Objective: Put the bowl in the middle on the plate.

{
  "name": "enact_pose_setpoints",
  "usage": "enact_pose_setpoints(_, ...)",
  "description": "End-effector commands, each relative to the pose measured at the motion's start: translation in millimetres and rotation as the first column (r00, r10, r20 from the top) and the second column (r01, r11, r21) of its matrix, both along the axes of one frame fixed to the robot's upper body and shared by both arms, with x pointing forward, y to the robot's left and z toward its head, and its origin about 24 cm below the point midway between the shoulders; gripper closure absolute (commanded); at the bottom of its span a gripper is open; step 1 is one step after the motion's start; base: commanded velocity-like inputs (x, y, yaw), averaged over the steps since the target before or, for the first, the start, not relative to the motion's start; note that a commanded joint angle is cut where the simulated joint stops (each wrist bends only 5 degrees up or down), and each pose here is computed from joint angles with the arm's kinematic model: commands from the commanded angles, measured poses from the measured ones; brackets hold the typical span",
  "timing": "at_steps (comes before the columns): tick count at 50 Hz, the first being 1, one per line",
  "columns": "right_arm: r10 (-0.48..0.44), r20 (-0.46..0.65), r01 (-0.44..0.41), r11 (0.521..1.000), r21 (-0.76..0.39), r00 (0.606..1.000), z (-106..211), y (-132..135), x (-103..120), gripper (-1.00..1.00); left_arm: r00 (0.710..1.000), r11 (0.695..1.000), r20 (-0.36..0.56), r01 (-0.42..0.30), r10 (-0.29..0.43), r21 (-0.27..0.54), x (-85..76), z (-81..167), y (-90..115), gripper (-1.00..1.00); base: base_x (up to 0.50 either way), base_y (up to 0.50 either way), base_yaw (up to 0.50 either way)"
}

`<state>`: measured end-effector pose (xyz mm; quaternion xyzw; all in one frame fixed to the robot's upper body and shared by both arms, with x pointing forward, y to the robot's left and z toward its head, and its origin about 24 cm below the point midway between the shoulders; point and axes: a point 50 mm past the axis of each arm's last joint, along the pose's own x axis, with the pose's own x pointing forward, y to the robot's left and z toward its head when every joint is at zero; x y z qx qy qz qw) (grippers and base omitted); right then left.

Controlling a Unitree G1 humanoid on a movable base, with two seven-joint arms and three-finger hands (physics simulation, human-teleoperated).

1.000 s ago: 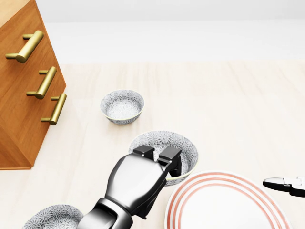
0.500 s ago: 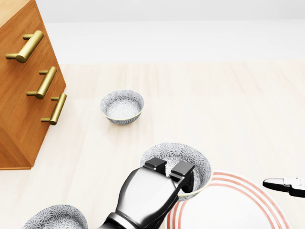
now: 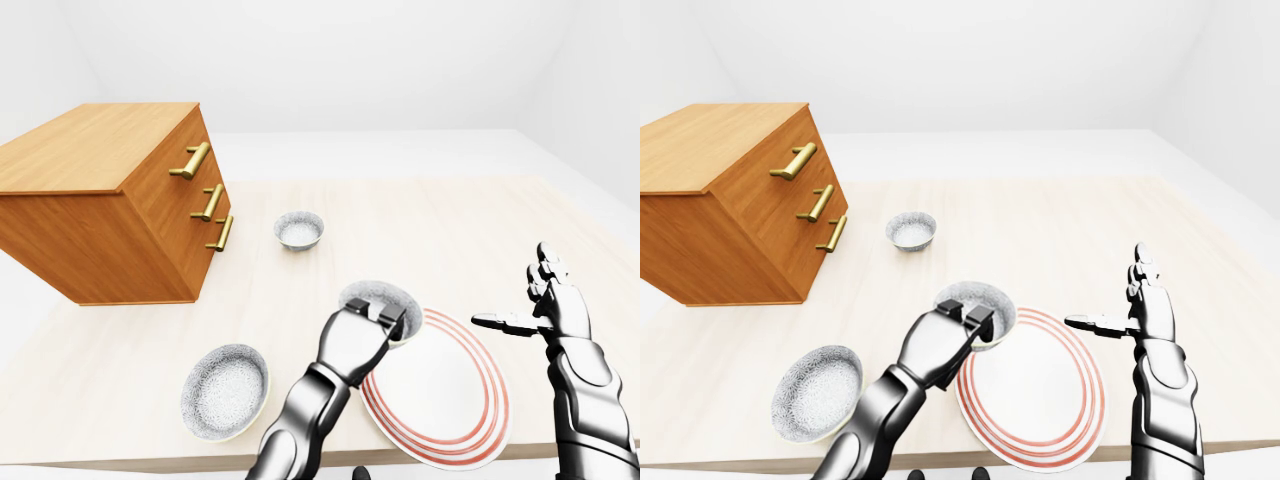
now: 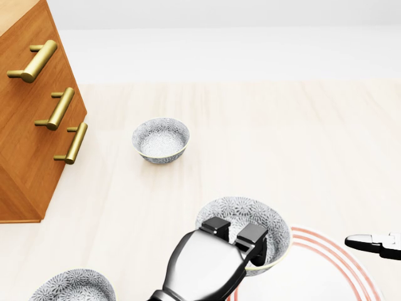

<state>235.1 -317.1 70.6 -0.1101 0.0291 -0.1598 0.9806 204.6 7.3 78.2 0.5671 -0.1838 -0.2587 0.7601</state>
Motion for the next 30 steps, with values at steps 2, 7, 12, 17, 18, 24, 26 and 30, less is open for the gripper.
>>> enact_pose_setpoints(2, 0.001, -0.003, -0.001, 1.000, -0.001, 1.000, -0.5, 0.1, -0.3, -1.00, 0.999, 0.998, -0.004, 0.033, -0.033, -0.054, -6.2, 1.9, -9.0, 1.00, 0.00, 0.00, 0.00)
enact_pose_setpoints(7, -0.001, -0.011, 0.001, 1.000, 0.004, 1.000, -2.6, -0.3, 0.4, -1.00, 0.999, 0.998, -0.006, 0.042, -0.042, -0.056, -7.4, 1.5, -11.4, 1.00, 0.00, 0.00, 0.00)
enact_pose_setpoints(12, 0.001, -0.005, -0.001, 1.000, 0.000, 1.000, -1.0, 0.3, 0.2, -1.00, 0.999, 0.997, -0.008, 0.045, -0.045, -0.057, -7.8, 0.3, -12.4, 1.00, 0.00, 0.00, 0.00)
enact_pose_setpoints(17, 0.002, -0.001, -0.002, 1.000, -0.002, 1.000, -0.2, 0.6, 0.1, -1.00, 0.999, 0.997, -0.012, 0.051, -0.051, -0.060, -9.1, -1.4, -14.8, 1.00, 0.00, 0.00, 0.00)
enact_pose_setpoints(18, 0.002, -0.001, -0.002, 1.000, -0.002, 1.000, -0.2, 0.6, 0.1, -1.00, 0.999, 0.997, -0.012, 0.051, -0.051, -0.061, -9.2, -1.4, -14.8, 1.00, 0.00, 0.00, 0.00)
enact_pose_setpoints(24, 0.005, 0.005, -0.005, 1.000, -0.007, 1.000, 1.7, 1.2, -0.2, -1.00, 0.998, 0.996, -0.018, 0.060, -0.061, -0.064, -10.1, -2.5, -18.1, 1.00, 0.00, 0.00, 0.00)
enact_pose_setpoints(26, 0.004, 0.002, -0.004, 1.000, -0.004, 1.000, 0.8, 0.8, 0.1, -1.00, 0.998, 0.996, -0.019, 0.062, -0.063, -0.065, -10.2, -2.9, -18.5, 1.00, 0.00, 0.00, 0.00)
enact_pose_setpoints(30, 0.004, 0.002, -0.004, 1.000, -0.005, 1.000, 0.7, 0.8, -0.4, -1.00, 0.997, 0.996, -0.020, 0.068, -0.070, -0.064, -11.8, -3.3, -21.0, 1.00, 0.00, 0.00, 0.00)
